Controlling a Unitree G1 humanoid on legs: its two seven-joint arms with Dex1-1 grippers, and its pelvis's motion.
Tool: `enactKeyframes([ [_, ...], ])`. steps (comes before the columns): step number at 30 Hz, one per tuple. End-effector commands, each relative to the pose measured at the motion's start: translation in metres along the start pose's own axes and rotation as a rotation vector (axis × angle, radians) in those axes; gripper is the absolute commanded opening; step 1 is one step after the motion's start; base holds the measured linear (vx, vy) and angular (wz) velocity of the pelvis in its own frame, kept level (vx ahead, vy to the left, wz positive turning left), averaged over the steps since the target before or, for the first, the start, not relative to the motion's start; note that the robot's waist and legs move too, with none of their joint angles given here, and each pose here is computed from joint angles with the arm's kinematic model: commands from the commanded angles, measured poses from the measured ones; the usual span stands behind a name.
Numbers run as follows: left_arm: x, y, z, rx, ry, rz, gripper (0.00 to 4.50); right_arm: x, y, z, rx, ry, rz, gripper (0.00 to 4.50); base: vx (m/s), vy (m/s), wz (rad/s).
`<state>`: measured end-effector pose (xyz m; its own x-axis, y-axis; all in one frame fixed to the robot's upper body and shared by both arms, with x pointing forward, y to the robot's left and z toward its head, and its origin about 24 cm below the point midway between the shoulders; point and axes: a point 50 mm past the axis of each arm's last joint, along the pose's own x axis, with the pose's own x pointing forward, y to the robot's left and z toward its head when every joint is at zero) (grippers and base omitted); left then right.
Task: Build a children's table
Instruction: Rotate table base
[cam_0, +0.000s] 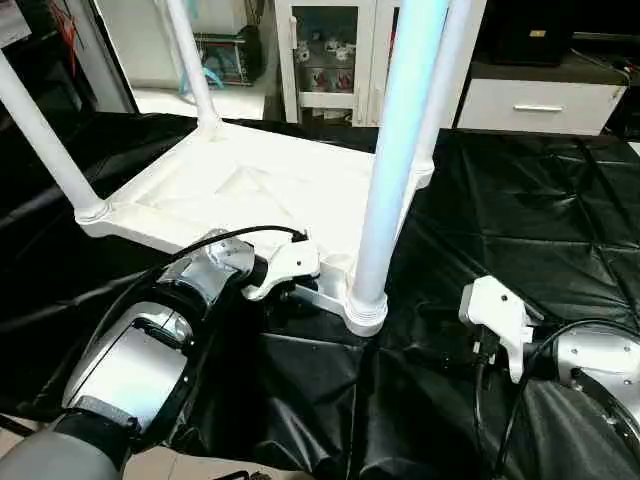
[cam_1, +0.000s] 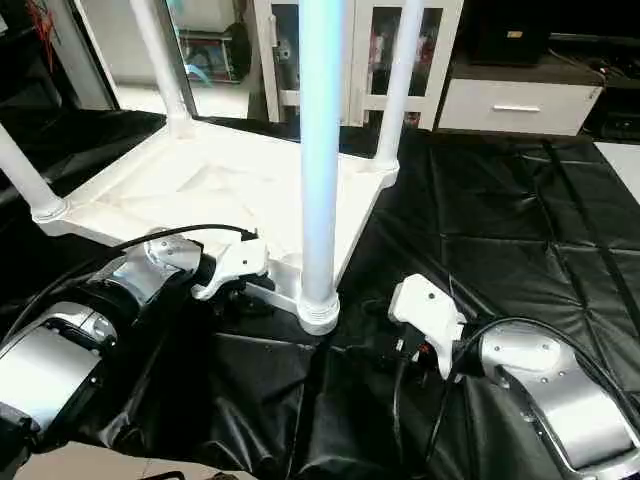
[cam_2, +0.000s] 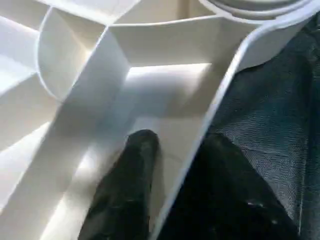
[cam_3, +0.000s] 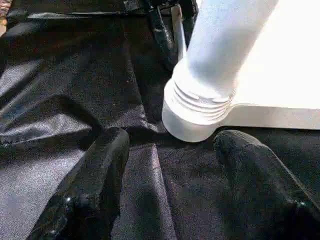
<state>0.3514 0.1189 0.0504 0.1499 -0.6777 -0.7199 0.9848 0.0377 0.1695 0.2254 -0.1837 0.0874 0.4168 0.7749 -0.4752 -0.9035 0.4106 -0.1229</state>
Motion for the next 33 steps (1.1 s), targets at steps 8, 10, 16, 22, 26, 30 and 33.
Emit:
enactKeyframes([
  [8,0.003,-0.008,-0.008,-0.065,0.022,-0.081,0.98,0.001,-0.001,0.004,-0.028,-0.005,0.004,3.09,0.0,0.0,0.0],
  [10,0.005,-0.009,-0.009,-0.108,0.011,-0.079,0.88,0.002,-0.001,0.003,-0.028,-0.008,-0.001,3.09,0.0,0.0,0.0],
  [16,0.001,-0.014,-0.028,-0.298,-0.036,0.023,0.73,0.005,-0.03,-0.003,0.026,-0.004,-0.312,3.09,0.0,0.0,0.0],
  [22,0.0,-0.027,-0.031,-0.296,-0.102,0.055,0.59,0.007,-0.032,-0.008,0.092,-0.02,-0.387,3.09,0.0,0.0,0.0],
  [26,0.004,-0.045,-0.025,-0.314,-0.14,0.055,0.54,0.008,-0.03,-0.011,0.105,-0.007,-0.389,3.09,0.0,0.0,0.0],
  [30,0.009,-0.062,-0.016,-0.366,-0.153,0.103,0.45,0.008,-0.029,-0.014,0.11,0.007,-0.391,3.09,0.0,0.0,0.0],
  [33,0.014,-0.076,-0.006,-0.384,-0.191,0.136,0.38,0.009,-0.029,-0.015,0.107,0.012,-0.389,3.09,0.0,0.0,0.0],
])
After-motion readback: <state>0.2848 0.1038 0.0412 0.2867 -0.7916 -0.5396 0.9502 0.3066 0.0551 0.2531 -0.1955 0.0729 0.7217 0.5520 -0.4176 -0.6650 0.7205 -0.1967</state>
